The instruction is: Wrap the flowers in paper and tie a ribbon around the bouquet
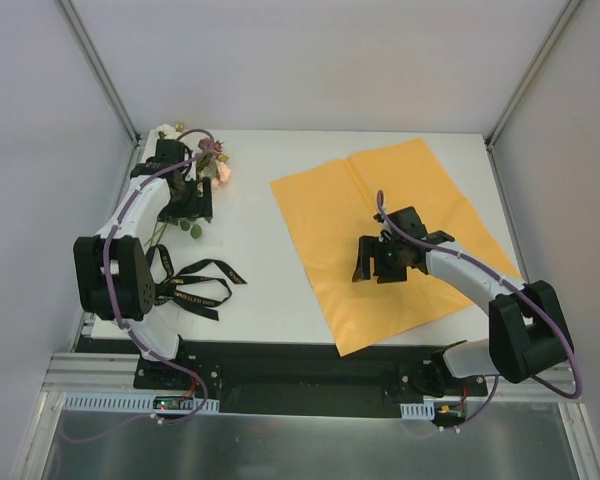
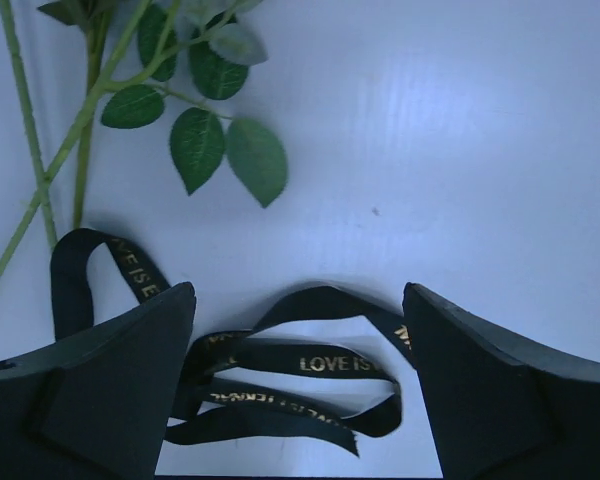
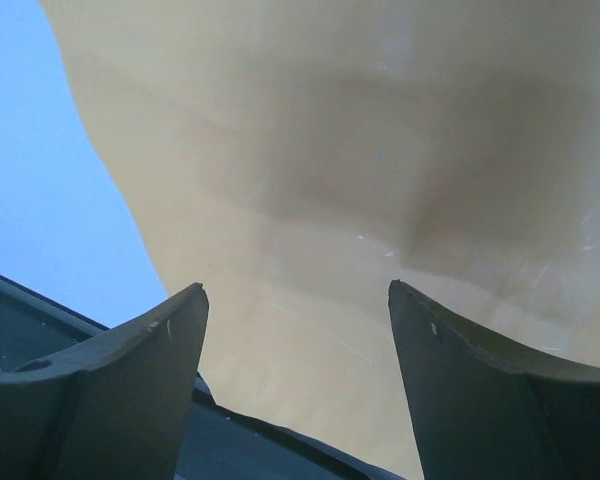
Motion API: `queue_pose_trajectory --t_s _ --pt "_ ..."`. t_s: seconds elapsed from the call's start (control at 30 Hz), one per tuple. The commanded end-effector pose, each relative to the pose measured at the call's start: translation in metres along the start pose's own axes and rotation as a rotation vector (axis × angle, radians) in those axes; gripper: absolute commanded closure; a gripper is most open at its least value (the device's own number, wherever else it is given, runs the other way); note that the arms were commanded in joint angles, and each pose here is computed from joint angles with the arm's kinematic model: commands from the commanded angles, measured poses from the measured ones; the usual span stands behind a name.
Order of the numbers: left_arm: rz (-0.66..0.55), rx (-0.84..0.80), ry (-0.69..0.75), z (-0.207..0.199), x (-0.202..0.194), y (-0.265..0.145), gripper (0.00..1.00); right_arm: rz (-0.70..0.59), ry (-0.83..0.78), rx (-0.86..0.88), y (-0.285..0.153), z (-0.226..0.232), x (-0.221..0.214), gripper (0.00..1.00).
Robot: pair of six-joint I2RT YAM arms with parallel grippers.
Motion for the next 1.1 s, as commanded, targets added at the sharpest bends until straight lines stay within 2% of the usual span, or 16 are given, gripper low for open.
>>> queue_pose_trajectory --t_s 0.0,0.07,0.13,0.2,0.33,0.43,0.5,0.73,0.87,0.97,1.0,1.07 --pt "0.078 0.291 0.137 0.066 0.004 0.02 0.15 -0.128 -0.069 0.04 -0.029 0.013 0.022 0.24" --pt "0.092 0.324 0.106 0.087 0.014 0.03 0.19 -0.16 -0.089 0.045 -0.04 0.015 0.017 0.23" --pt "0.064 0.236 0.018 0.086 0.028 0.036 0.33 -0.151 -0.091 0.037 -0.045 0.014 0.006 0.23" --pt "0.041 0.2 -0.072 0.096 0.044 0.044 0.43 -0.183 -0.102 0.039 -0.056 0.016 0.002 0.23" --pt "-0.019 0.196 -0.093 0.096 0.08 0.05 0.45 -0.205 -0.115 0.021 -0.066 0.014 -0.005 0.22" --pt "-0.035 0.24 -0.09 0.103 0.094 0.057 0.39 -0.215 -0.124 0.013 -0.071 0.014 -0.005 0.23" --pt "-0.011 0.26 -0.068 0.109 0.095 0.07 0.38 -0.22 -0.128 0.0 -0.073 0.012 -0.005 0.23" --pt "0.051 0.329 -0.05 0.127 0.1 0.099 0.43 -0.204 -0.14 -0.022 -0.073 0.008 -0.013 0.22" --pt "0.072 0.336 -0.049 0.13 0.098 0.116 0.55 -0.19 -0.125 0.004 -0.071 0.011 -0.011 0.23" --pt "0.077 0.345 -0.056 0.132 0.097 0.12 0.71 -0.198 -0.113 0.027 -0.069 0.015 -0.007 0.23" --pt "0.069 0.351 -0.064 0.133 0.098 0.118 0.79 -0.199 -0.105 0.035 -0.069 0.017 -0.005 0.23" --pt "0.025 0.379 -0.064 0.134 0.107 0.104 0.85 -0.203 -0.102 0.042 -0.071 0.019 -0.002 0.23"
Point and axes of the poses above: each gripper's point midway between its finger pads, its own y axis out along the fingers, its own z axis along the line the jaws close on, x = y × z, the point moved 3 cm from there along -y, back along the fingers, and after that the axes turned 12 degrees about -y, right-handed, at the moved point
